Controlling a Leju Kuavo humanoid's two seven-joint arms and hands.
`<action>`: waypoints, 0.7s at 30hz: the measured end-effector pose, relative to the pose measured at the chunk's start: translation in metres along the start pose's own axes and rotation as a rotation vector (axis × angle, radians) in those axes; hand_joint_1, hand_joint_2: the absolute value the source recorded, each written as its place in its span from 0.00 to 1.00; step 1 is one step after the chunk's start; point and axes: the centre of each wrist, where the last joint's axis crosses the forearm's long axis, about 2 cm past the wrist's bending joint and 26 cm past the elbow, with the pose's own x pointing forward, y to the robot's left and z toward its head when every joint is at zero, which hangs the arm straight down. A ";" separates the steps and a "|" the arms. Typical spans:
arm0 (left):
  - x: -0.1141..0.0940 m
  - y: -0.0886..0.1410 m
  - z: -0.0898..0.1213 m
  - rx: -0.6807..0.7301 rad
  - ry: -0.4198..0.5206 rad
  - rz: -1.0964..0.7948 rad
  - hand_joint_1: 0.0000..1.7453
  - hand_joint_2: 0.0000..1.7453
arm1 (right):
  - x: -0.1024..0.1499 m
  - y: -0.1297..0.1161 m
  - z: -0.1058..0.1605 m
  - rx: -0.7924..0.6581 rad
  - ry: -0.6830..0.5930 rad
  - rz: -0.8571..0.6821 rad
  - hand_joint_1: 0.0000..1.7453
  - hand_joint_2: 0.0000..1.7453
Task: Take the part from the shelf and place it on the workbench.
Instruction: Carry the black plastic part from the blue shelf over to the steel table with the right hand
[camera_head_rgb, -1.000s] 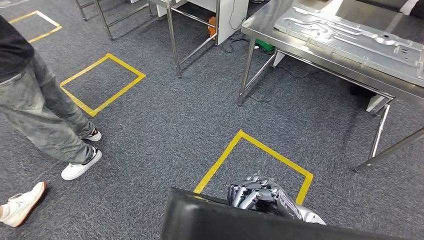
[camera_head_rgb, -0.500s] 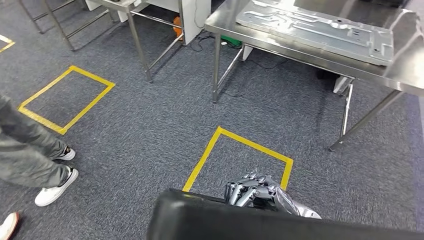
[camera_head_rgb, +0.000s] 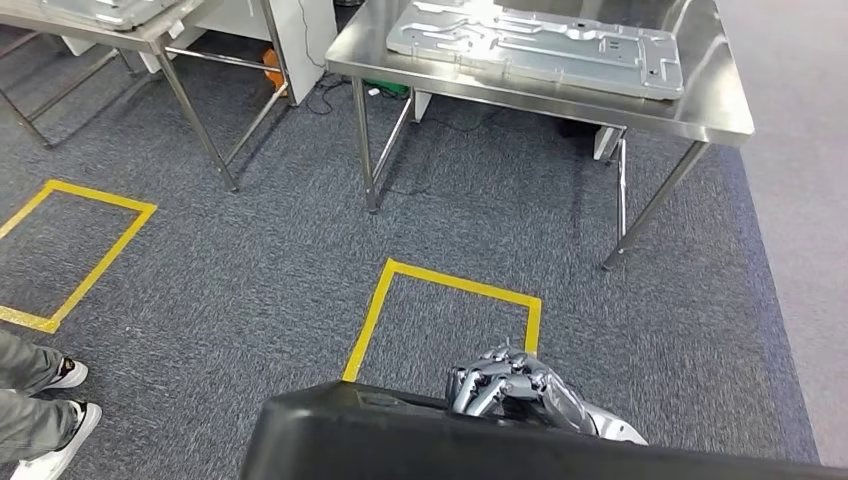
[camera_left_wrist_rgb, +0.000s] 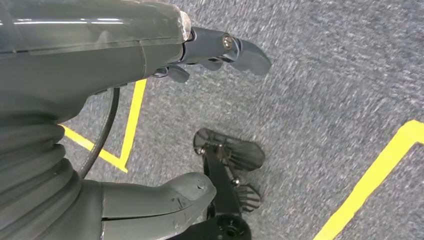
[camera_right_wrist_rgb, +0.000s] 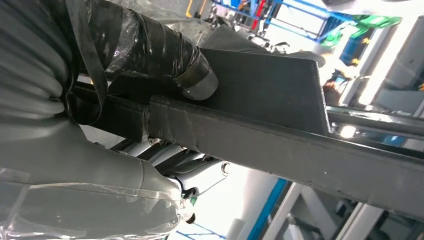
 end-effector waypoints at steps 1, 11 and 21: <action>0.001 -0.001 0.000 -0.004 -0.005 0.002 0.00 1.00 | 0.000 0.000 0.000 -0.001 0.002 0.000 1.00 1.00; -0.001 -0.001 0.000 -0.015 -0.010 0.010 0.00 1.00 | -0.001 -0.001 0.000 -0.014 0.008 0.007 1.00 1.00; 0.000 -0.001 0.000 -0.032 -0.009 0.024 0.00 1.00 | -0.001 -0.003 -0.001 -0.029 0.007 0.021 1.00 1.00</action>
